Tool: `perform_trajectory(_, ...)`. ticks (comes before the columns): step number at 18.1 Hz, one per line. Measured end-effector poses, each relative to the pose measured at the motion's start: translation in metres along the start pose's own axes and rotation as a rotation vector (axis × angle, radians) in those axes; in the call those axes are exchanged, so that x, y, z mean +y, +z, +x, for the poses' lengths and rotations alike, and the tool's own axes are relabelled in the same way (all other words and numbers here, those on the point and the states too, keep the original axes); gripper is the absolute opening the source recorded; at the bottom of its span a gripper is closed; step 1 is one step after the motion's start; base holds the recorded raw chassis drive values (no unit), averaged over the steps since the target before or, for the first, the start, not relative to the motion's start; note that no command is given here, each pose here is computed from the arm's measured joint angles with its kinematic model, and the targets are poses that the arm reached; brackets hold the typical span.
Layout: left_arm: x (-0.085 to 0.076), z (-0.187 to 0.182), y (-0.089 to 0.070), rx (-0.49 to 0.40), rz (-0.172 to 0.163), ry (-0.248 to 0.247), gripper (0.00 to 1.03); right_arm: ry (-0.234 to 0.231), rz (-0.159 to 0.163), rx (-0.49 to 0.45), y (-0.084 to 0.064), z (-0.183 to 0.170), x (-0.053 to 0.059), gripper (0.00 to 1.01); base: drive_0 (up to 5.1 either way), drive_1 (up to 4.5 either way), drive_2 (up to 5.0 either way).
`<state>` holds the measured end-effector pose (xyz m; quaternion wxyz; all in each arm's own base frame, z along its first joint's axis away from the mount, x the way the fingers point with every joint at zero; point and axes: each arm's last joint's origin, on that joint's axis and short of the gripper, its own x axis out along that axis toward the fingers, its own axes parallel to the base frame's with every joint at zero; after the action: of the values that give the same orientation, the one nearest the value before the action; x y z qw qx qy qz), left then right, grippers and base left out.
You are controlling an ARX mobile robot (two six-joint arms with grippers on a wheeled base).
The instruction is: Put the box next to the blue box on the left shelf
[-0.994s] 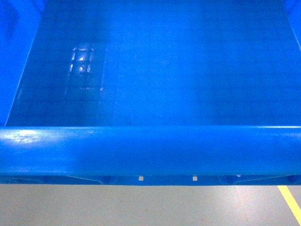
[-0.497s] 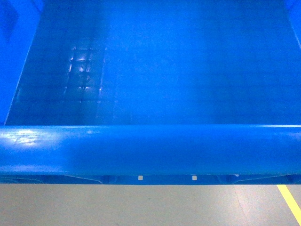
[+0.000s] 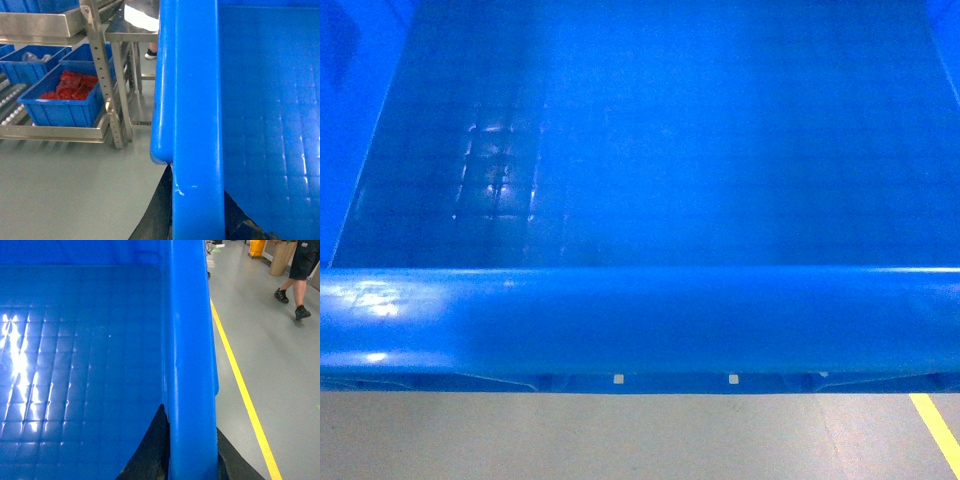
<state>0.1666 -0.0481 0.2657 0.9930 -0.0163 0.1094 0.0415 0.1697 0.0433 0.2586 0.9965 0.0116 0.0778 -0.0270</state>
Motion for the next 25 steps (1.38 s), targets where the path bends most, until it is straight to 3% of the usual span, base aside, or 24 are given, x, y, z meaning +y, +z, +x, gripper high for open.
perform_trajectory(11,0.0000,0.0000,0.0000,0.000,0.000,0.000,0.07,-0.002,0.000,0.001,-0.0001,0.0000,-0.0001,0.10,0.0,4.05,-4.0)
perform_trajectory(18,-0.0002,0.0008,-0.0010,0.009,0.004,0.001,0.07,-0.001,-0.003,0.010,-0.0013,0.0010,0.0003,0.10,0.0,0.00,0.0)
perform_trajectory(25,-0.0002,0.0005,-0.0002,0.001,-0.001,-0.001,0.07,-0.004,0.000,0.001,-0.0001,0.0000,-0.0002,0.10,-4.7,2.44,3.0)
